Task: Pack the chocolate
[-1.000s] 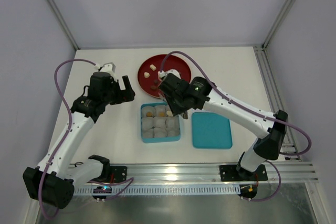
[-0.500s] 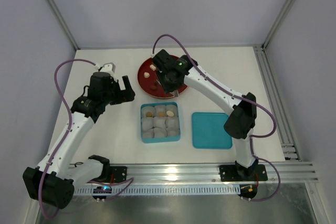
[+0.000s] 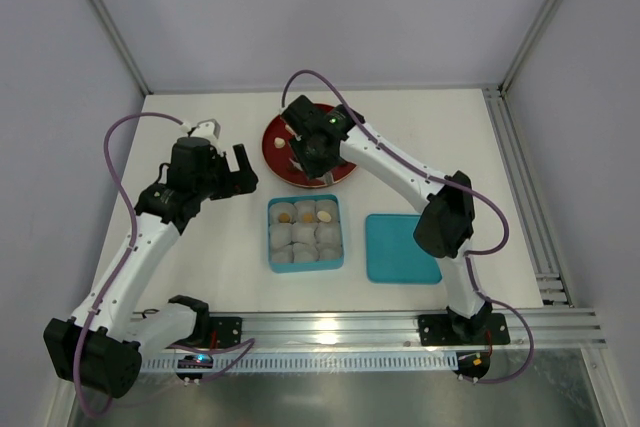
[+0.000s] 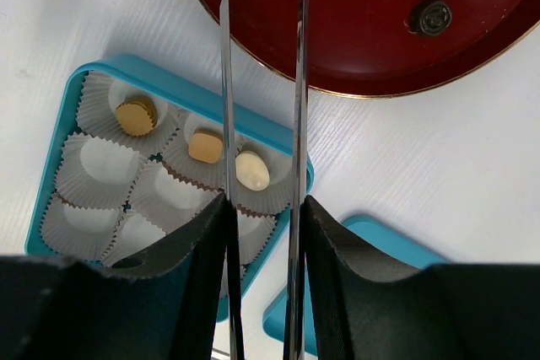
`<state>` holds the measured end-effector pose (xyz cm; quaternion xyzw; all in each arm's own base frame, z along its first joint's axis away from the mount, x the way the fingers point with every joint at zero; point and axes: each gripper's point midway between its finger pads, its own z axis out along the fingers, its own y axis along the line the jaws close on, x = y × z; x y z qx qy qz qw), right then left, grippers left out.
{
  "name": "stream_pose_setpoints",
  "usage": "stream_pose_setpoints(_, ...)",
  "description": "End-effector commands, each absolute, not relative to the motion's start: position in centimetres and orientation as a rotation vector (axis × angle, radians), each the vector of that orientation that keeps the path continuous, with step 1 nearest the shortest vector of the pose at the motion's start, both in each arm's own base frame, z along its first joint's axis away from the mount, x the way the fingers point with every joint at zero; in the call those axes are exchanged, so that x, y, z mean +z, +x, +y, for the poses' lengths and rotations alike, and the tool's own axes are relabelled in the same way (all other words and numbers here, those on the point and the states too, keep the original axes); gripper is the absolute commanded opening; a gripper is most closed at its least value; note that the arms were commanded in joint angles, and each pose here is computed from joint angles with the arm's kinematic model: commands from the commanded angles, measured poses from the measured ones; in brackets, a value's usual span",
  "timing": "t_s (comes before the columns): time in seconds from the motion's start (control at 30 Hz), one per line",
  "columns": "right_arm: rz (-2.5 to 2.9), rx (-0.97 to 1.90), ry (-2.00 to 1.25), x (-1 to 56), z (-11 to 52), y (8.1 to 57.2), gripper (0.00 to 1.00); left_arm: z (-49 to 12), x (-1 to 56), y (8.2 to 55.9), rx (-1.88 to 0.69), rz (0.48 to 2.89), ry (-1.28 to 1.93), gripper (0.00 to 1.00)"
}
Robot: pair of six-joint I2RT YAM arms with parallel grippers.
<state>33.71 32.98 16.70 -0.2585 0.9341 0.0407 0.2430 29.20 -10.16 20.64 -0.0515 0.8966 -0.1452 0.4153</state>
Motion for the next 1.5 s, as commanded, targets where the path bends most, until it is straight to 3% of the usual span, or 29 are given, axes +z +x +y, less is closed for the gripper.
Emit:
stream_pose_setpoints(0.0, 2.502, 0.157, -0.718, 18.3, 33.7, 34.1, 0.42, -10.7, 21.0, 29.5, -0.405, 2.234, -0.125, 1.00)
stream_pose_setpoints(1.47, 2.527, 0.084, -0.779, 16.2, 34.0, 34.6, 0.42, -10.6, 21.1, 29.6, -0.397, 2.233, -0.129, 1.00)
